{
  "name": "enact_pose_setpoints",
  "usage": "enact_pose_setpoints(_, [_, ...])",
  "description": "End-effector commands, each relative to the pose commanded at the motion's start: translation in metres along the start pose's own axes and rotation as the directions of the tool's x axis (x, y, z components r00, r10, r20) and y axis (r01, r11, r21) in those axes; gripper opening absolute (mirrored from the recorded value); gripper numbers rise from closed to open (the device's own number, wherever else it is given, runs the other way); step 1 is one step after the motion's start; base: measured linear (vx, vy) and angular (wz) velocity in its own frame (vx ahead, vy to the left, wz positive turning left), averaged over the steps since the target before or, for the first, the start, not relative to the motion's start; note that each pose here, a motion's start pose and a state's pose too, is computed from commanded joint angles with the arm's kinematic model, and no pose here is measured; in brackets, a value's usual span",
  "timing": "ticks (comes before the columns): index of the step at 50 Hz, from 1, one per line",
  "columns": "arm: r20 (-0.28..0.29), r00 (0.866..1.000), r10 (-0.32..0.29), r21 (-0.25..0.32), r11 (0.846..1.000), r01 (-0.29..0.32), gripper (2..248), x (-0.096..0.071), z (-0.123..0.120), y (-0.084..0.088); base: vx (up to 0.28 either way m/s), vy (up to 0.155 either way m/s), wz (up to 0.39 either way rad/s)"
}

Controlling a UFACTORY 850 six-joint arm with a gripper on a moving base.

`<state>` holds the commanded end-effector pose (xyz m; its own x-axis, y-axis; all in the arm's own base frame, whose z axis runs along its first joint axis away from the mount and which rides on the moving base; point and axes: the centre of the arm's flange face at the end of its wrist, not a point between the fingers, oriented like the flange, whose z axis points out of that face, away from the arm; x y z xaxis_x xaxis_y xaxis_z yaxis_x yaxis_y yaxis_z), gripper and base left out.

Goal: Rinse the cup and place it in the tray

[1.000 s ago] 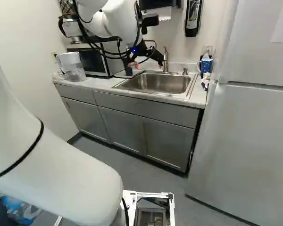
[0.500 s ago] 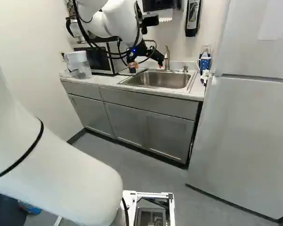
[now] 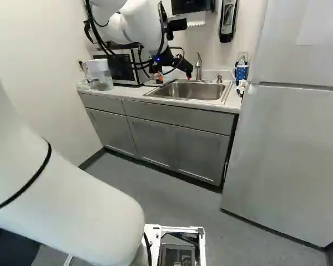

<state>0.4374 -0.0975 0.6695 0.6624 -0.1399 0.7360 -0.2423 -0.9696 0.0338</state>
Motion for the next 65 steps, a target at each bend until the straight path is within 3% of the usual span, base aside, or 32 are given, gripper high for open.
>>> enact_pose_setpoints(45, [-0.001, 1.0, 0.0, 0.0, 1.0, 0.0, 247, -0.0015, -0.0008, 0.0001, -0.018, 0.006, 0.003])
enact_pose_setpoints(65, [-0.013, 1.0, -0.005, 0.01, 1.0, 0.005, 247, -0.0096, 0.0052, -0.0034, 0.0, 0.0, 0.0])
